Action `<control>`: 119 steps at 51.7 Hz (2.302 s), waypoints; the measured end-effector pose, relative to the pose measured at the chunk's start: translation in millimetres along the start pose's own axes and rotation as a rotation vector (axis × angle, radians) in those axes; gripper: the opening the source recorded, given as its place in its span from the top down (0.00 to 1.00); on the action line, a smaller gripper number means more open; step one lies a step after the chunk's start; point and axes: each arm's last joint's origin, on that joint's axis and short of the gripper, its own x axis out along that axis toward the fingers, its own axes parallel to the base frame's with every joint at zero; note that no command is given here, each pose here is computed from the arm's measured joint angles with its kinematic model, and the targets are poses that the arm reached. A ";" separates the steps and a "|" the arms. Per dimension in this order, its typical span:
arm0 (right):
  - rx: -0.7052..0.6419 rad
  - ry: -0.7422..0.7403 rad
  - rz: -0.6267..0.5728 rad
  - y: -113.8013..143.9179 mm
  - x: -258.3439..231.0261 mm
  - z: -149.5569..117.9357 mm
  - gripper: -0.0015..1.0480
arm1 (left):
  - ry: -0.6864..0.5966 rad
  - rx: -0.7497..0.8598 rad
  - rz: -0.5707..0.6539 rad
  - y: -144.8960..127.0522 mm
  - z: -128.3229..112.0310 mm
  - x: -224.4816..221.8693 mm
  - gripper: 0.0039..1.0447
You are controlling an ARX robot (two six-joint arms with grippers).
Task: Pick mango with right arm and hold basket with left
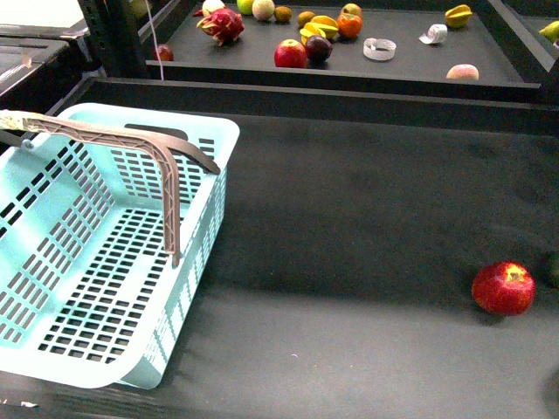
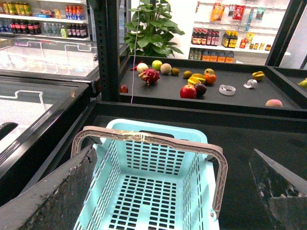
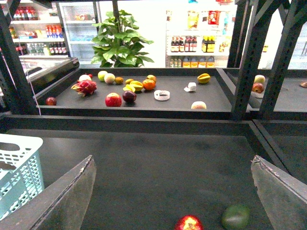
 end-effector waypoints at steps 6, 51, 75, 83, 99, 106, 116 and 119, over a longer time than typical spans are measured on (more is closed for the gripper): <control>0.000 0.000 0.000 0.0 0.0 0.0 0.08 | 0.000 0.000 0.000 0.0 0.0 0.0 0.08; 0.000 0.000 0.000 0.0 0.0 0.0 0.08 | 0.000 0.000 0.000 0.0 0.0 0.0 0.08; 0.000 0.000 0.000 0.0 0.0 0.0 0.08 | 0.141 -0.436 0.457 3.7 -20.6 90.8 0.08; 0.000 0.000 0.000 0.0 0.0 0.0 0.08 | 0.242 -0.532 0.432 -8.2 -40.8 133.0 0.08; 0.000 0.000 0.000 0.0 0.0 0.0 0.08 | 0.352 -0.726 0.354 -44.6 -66.0 201.2 0.08; 0.000 0.000 0.000 0.0 0.0 0.0 0.08 | 0.372 -0.751 0.353 -48.6 -69.7 216.6 0.08; 0.000 0.000 0.000 0.0 0.0 0.0 0.08 | 0.389 -0.757 0.360 -51.9 -73.6 233.5 0.08; 0.000 0.000 0.000 0.0 0.0 0.0 0.08 | 0.401 -0.759 0.370 -52.0 -76.8 238.4 0.08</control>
